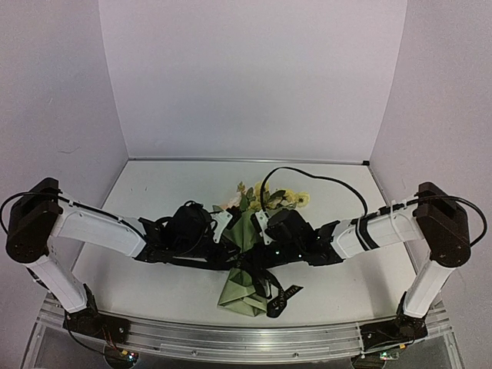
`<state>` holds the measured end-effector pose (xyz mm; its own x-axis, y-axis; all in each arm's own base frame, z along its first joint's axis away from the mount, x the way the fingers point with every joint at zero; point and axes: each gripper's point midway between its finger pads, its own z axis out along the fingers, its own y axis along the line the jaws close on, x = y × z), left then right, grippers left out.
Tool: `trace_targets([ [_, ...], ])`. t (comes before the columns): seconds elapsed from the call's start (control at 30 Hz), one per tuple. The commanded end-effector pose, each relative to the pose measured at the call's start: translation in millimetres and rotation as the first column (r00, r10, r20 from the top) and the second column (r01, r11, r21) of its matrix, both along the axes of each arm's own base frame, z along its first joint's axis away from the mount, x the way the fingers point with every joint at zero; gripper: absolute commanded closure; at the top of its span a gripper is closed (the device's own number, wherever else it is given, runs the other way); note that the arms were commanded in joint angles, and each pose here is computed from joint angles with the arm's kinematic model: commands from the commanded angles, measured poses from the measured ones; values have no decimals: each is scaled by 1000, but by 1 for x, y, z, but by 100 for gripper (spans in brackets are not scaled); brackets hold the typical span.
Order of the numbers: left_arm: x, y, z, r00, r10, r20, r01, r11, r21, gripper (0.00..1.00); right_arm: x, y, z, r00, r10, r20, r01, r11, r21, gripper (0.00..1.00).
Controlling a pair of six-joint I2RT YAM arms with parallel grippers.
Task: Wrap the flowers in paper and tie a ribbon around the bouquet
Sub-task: Cross the half-tied ribbon at the center of the board.
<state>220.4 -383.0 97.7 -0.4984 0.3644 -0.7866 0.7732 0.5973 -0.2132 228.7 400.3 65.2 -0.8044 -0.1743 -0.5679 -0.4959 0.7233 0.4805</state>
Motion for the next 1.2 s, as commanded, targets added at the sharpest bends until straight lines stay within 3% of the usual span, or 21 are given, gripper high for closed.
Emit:
trace_targets([
  [0.0,9,-7,6,1000,-2,32,1,1000,8,83,3,5,7,1000,12,26,-12,1000,28,100],
  [0.17,12,1,-5,999,26,43,-28,999,45,84,3,6,7,1000,14,26,-14,999,29,100],
  [0.6,-14,-15,-3,988,-151,2,151,988,7,80,4,9,10,999,17,28,-18,999,38,100],
  [0.83,-20,-17,9,983,-185,24,185,982,-40,77,4,10,11,999,21,29,-22,999,40,100],
  [1.17,-14,-17,5,983,-173,55,175,984,-20,73,0,16,15,998,62,31,-64,995,70,100],
])
